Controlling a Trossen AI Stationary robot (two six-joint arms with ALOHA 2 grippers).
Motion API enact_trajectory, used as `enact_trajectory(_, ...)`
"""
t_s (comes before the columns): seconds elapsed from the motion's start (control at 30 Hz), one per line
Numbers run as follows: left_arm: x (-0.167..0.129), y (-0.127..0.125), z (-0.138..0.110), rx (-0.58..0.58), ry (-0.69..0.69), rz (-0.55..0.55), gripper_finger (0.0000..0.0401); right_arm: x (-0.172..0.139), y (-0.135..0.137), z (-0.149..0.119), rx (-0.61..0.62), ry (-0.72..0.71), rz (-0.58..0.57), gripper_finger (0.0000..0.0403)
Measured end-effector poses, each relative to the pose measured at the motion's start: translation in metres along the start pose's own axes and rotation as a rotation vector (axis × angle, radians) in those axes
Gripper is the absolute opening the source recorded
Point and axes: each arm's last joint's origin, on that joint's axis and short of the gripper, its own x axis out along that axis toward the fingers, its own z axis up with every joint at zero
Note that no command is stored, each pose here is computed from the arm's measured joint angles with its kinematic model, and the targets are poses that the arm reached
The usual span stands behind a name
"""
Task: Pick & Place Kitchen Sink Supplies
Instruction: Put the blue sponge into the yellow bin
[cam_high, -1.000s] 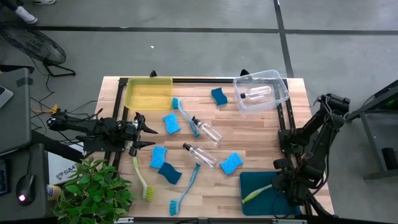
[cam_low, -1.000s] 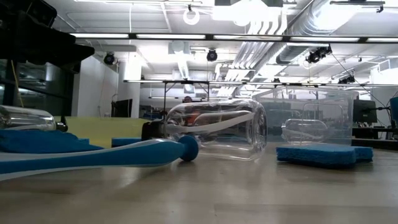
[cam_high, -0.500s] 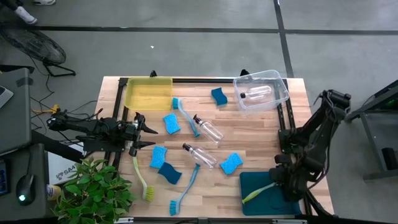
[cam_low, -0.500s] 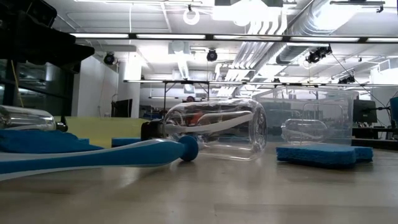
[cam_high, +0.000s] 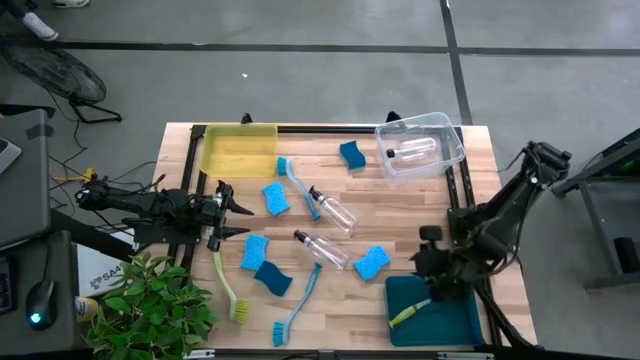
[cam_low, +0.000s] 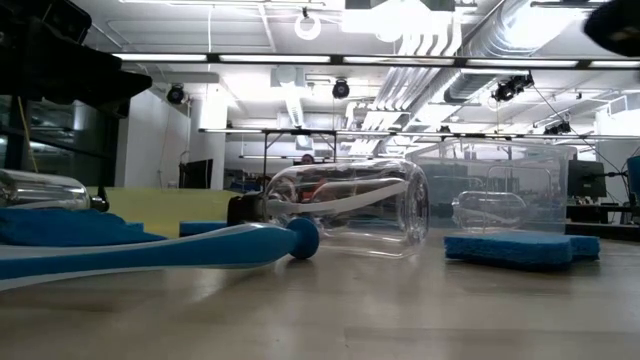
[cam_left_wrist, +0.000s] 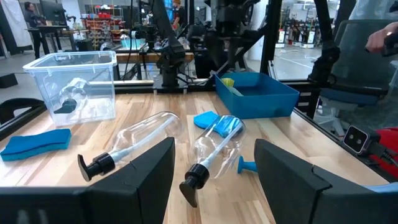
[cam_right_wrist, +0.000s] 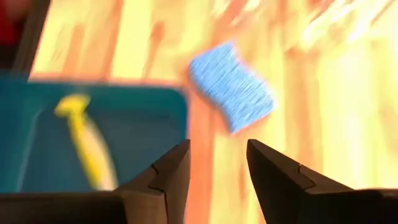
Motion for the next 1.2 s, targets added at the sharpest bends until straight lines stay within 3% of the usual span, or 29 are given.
enact_trajectory(0.17, 0.000, 0.000, 0.000, 0.000, 0.000, 0.000, 0.0216, 0.006, -0.010, 0.015, 0.079, -0.090, -0.059, 0.0150)
enact_trajectory(0.37, 0.000, 0.000, 0.000, 0.000, 0.000, 0.000, 0.0216, 0.012, -0.019, 0.022, -0.027, -0.047, -0.023, 0.0161)
enact_trajectory(0.53, 0.000, 0.000, 0.000, 0.000, 0.000, 0.000, 0.0216, 0.023, -0.033, 0.027, 0.009, -0.043, -0.053, 0.0176)
enact_trajectory(1.2, 0.000, 0.000, 0.000, 0.000, 0.000, 0.000, 0.0216, 0.093, -0.088, -0.009, 0.148, -0.032, 0.064, 0.0177)
